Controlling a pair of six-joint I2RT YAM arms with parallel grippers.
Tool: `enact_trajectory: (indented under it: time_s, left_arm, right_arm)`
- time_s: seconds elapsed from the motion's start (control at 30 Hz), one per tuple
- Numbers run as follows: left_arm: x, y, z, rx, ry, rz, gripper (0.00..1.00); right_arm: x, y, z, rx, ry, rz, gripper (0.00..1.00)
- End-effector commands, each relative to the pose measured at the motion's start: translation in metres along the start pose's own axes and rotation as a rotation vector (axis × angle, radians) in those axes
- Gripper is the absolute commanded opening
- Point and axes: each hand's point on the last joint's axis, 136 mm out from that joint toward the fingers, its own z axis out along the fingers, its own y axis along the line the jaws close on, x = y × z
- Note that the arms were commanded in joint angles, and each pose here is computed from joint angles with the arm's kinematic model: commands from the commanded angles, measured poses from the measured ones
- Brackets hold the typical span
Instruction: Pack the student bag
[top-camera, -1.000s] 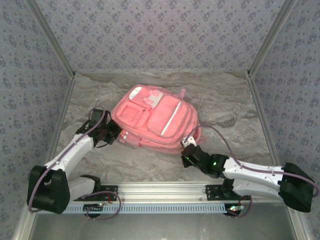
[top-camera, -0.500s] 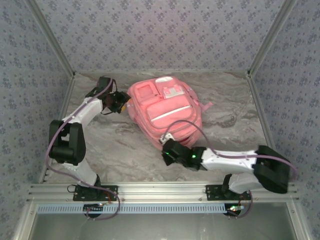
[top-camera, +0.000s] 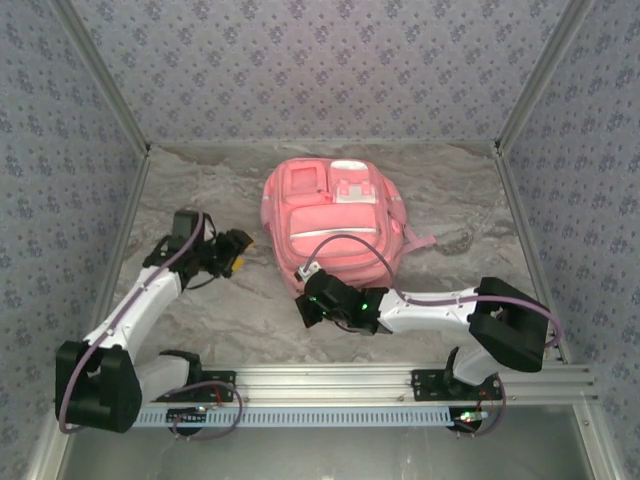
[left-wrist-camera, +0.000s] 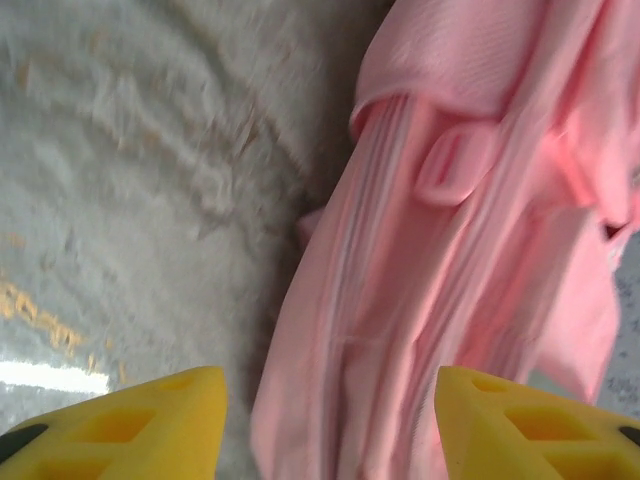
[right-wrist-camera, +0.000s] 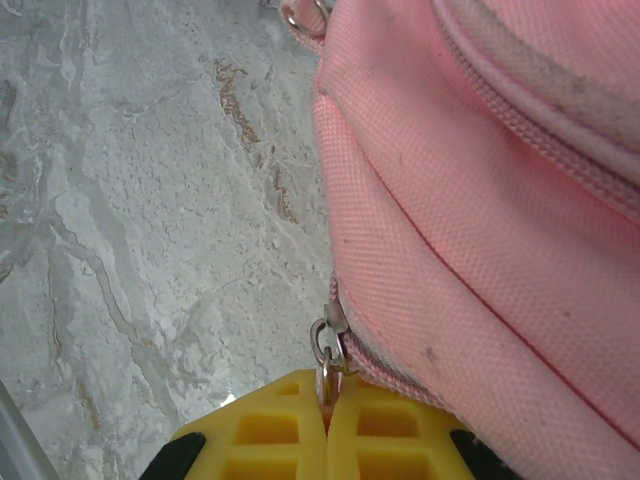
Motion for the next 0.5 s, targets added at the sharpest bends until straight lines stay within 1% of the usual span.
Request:
enact_trajectory:
  time_s: [0.0,0.1,0.27,0.47]
  left_arm:
    - [0.021,-0.021,-0.002,0.107,0.038,0.003,0.55]
    - [0.034,-0.021,0.005,0.12,0.056,0.013,0.52]
    - [0.047,-0.023,0.021,0.109,0.071,0.058,0.45]
    - [0.061,-0.027,0.039,0.098,0.108,0.081,0.43]
  right_arm:
    - [-0.005,0.007,0.004,-0.051,-0.022,0.051,0.0]
    - [-0.005,0.008,0.005,-0.055,-0.022,0.056,0.0]
    - [-0.002,0.006,0.009,-0.043,-0.018,0.057,0.0]
    - [-0.004,0.008,0.013,-0.054,-0.025,0.063,0.0]
